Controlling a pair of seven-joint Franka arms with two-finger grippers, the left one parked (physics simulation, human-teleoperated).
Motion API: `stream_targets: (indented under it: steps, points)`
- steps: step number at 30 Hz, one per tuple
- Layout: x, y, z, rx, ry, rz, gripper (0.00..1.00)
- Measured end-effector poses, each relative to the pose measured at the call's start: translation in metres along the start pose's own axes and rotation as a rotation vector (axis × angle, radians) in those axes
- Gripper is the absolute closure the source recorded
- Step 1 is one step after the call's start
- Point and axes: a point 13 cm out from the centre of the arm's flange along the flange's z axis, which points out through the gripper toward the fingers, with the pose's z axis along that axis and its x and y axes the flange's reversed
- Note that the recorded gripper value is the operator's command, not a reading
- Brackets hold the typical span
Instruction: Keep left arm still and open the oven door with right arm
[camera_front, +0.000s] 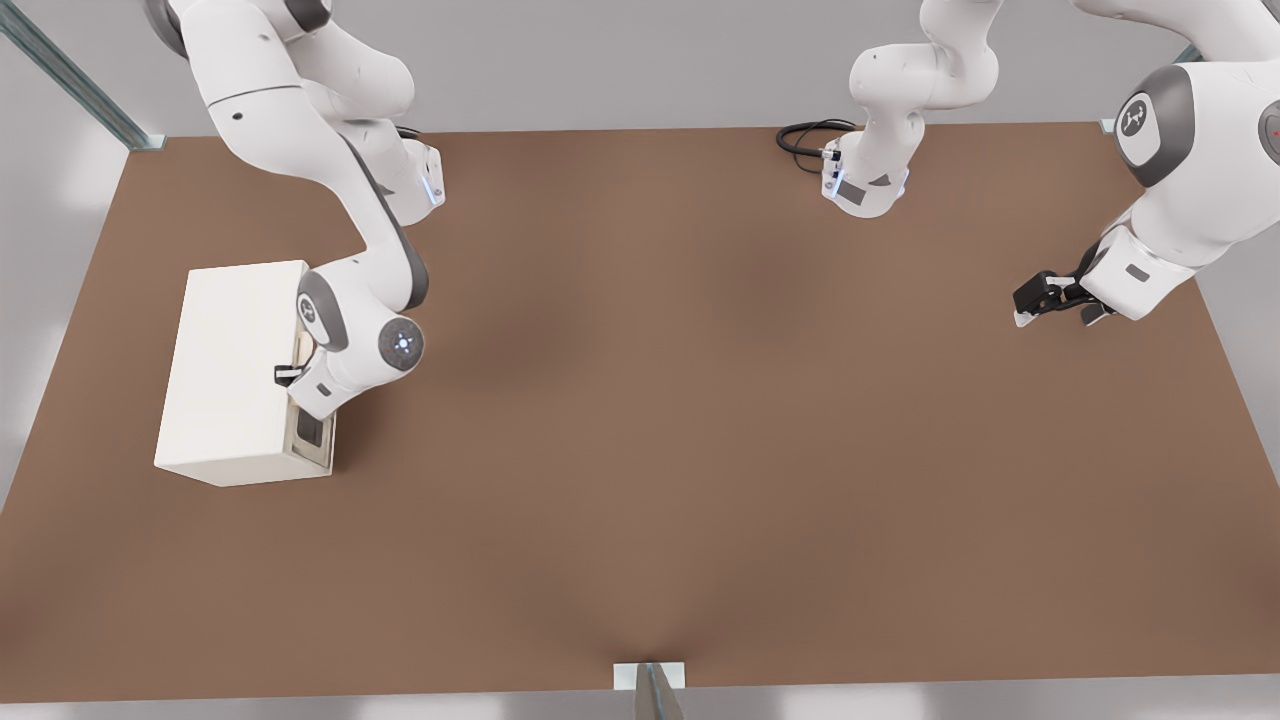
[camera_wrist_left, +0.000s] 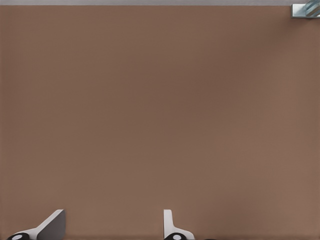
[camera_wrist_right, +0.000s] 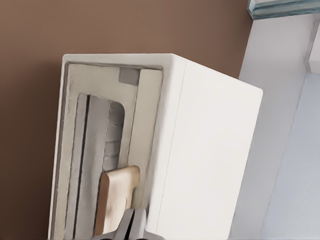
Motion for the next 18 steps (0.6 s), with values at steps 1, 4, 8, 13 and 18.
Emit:
stream_targets:
  steps: [1,4,8,13,18]
  points:
    - [0.000,0.002,0.002,-0.001,0.000,0.003,1.00]
    - [0.001,0.006,0.004,-0.004,-0.003,0.012,1.00]
    - [0.001,0.010,0.007,-0.006,-0.006,0.026,1.00]
    - [0.008,0.123,-0.091,-0.093,-0.088,-0.064,0.91]
    - [-0.028,0.135,-0.211,-0.363,-0.036,0.092,0.00]
